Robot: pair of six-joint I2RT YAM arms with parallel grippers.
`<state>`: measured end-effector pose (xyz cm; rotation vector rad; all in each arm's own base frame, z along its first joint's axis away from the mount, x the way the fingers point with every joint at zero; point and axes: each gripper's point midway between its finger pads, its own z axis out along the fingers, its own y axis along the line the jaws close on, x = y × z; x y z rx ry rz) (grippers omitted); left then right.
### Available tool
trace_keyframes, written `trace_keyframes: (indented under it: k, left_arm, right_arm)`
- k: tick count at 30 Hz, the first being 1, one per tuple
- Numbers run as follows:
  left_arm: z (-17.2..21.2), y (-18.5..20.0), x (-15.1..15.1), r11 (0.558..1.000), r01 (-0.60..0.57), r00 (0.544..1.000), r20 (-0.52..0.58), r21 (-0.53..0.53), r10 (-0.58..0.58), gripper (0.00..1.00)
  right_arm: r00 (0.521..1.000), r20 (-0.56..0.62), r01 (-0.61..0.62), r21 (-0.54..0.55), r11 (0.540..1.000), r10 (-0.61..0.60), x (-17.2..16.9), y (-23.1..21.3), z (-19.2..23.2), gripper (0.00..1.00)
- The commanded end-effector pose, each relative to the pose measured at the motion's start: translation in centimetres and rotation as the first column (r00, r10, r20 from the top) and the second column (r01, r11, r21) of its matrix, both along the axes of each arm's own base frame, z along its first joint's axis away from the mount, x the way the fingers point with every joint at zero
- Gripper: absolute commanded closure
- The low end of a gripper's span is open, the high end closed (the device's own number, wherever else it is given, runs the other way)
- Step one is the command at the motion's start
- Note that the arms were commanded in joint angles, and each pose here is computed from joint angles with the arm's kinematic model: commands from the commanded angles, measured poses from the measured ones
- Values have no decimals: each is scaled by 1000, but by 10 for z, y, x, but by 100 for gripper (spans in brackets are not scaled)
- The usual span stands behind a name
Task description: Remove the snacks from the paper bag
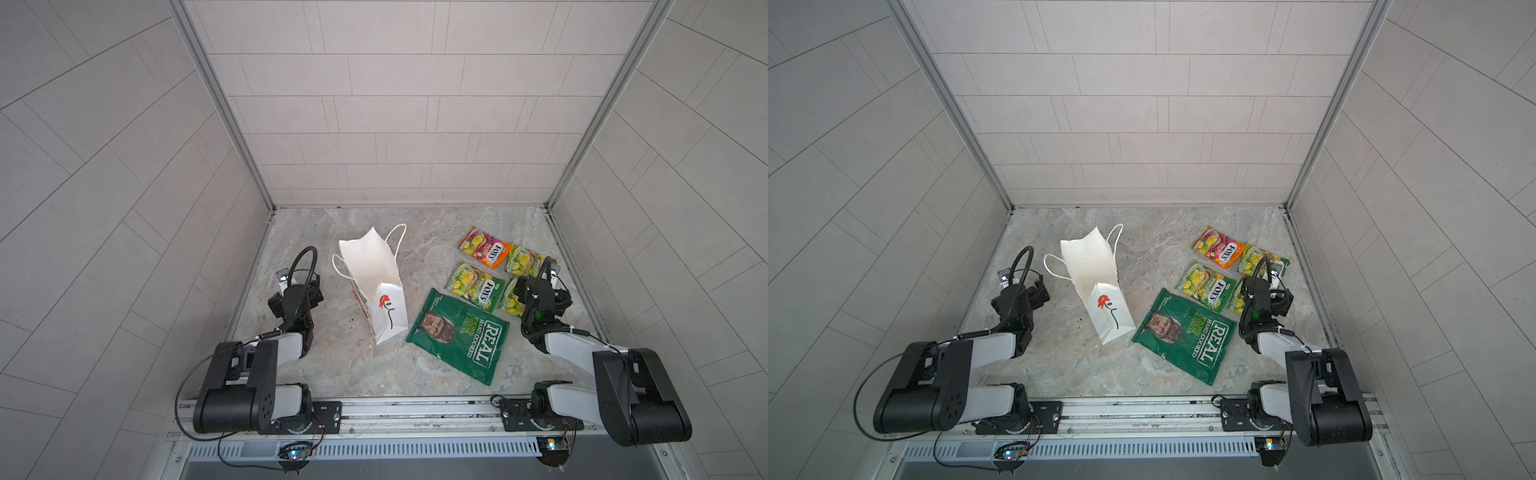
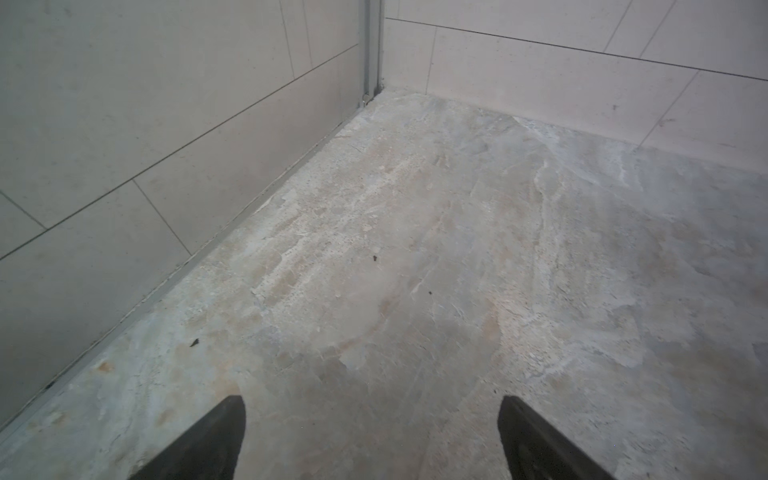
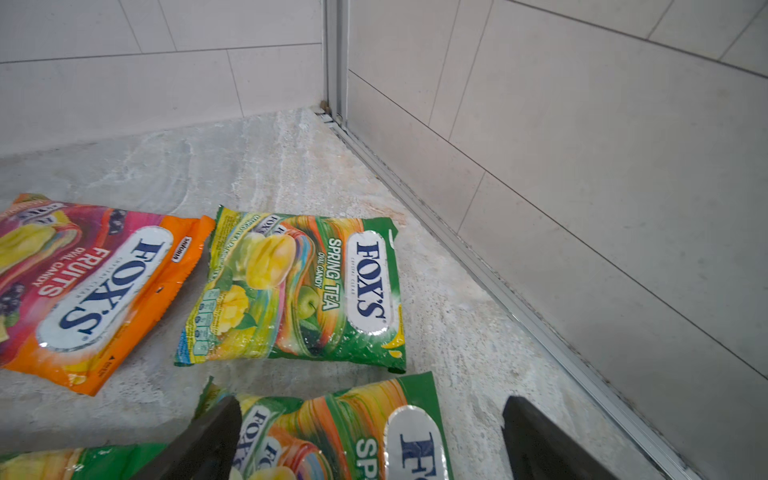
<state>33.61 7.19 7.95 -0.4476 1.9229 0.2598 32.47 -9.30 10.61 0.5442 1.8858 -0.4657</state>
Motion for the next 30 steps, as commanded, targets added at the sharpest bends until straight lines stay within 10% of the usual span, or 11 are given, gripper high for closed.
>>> trace_keyframes:
  k: [1,30]
  left_arm:
    - [35,-11,19,995,88,980,175,43,-94,0]
    - [10,-33,55,972,229,971,67,46,-231,0]
  right_arm:
    - [993,83,-82,-29,996,84,14,12,15,1]
    - [973,27,-221,-153,963,228,51,44,-7,0]
